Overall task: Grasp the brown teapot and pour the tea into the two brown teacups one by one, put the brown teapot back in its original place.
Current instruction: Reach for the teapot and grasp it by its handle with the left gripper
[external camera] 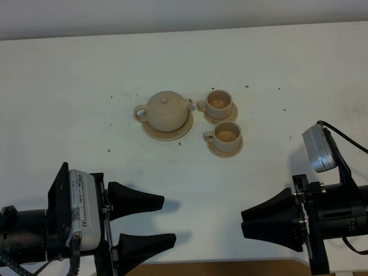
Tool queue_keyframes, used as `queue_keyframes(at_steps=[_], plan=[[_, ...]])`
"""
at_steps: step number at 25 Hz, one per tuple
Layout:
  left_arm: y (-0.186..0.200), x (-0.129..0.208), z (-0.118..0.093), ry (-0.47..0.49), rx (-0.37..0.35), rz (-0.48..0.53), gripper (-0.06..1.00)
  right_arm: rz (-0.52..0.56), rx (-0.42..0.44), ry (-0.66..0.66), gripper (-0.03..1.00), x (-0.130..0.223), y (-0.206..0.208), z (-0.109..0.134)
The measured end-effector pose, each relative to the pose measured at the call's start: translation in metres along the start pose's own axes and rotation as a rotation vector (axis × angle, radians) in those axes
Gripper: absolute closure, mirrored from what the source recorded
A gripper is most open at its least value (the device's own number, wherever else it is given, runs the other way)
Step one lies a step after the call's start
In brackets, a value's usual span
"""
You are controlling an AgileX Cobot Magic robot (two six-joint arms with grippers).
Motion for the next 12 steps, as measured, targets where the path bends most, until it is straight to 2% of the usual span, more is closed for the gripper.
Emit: queue_keyframes(at_steps=[12], plan=[[0.0,0.0,0.0,0.0,0.0,0.0,0.38,0.0,0.0,0.0,0.75,0.0,0.0,0.0]])
Point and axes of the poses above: a point on each arm's last joint axis where the gripper is mounted, y pointing back along that axis away from the gripper, z along the wrist's bending axis when the last joint is at zero, x = y × z, the point moved 1 cm from there along -y, pointing out along that axis toward the gripper, and after that the axes turned 6 degrees about y, right-handed, at the moved point
